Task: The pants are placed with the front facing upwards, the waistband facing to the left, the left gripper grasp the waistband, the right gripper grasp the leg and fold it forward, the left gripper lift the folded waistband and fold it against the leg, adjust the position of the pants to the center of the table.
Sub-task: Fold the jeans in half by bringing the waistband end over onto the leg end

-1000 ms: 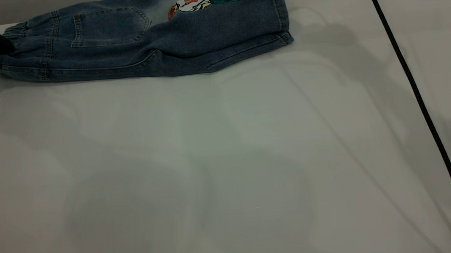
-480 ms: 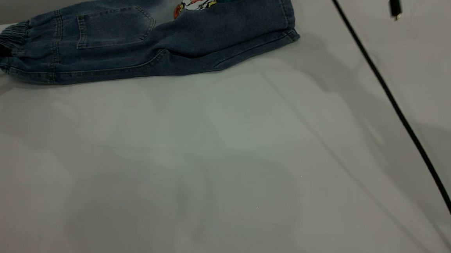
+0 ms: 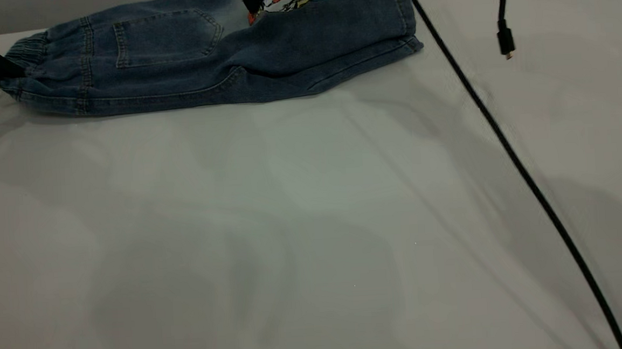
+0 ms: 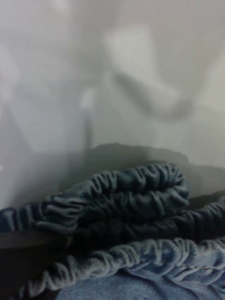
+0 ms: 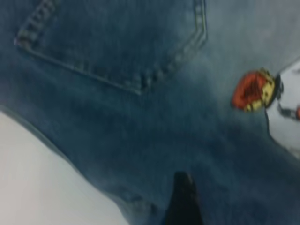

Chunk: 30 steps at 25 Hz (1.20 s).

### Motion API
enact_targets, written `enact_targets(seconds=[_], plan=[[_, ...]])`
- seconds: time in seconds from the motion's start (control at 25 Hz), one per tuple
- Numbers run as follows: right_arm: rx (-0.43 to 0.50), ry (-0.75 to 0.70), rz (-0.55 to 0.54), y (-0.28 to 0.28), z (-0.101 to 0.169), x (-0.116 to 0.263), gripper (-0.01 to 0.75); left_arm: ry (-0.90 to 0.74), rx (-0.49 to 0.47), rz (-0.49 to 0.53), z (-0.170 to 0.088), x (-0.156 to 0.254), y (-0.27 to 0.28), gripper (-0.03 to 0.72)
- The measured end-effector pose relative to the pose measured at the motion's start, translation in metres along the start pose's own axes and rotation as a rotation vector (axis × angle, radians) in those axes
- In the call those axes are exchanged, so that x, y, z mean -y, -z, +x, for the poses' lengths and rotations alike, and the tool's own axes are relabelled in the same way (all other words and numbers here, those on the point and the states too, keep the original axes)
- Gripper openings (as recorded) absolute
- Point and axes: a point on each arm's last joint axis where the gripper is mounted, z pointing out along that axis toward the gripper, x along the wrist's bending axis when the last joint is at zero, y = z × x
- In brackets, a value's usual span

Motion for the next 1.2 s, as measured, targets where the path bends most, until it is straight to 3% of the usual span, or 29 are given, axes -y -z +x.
enact_targets(seconds=[0.76, 0.96, 1.2], plan=[[0.074, 0.056, -0.113, -0.04, -0.015, 0.012, 0.489, 0.005, 0.053, 0.046, -0.005, 0.004, 0.0, 0.081], [0.122, 0.11, -0.037, -0.056, -0.023, 0.03, 0.468, 0.005, 0.059, 0.051, -0.005, 0.005, 0.0, 0.081], [0.117, 0.12, 0.06, -0.063, -0.024, 0.043, 0.464, 0.003, 0.059, 0.051, -0.005, 0.005, 0.0, 0.081]])
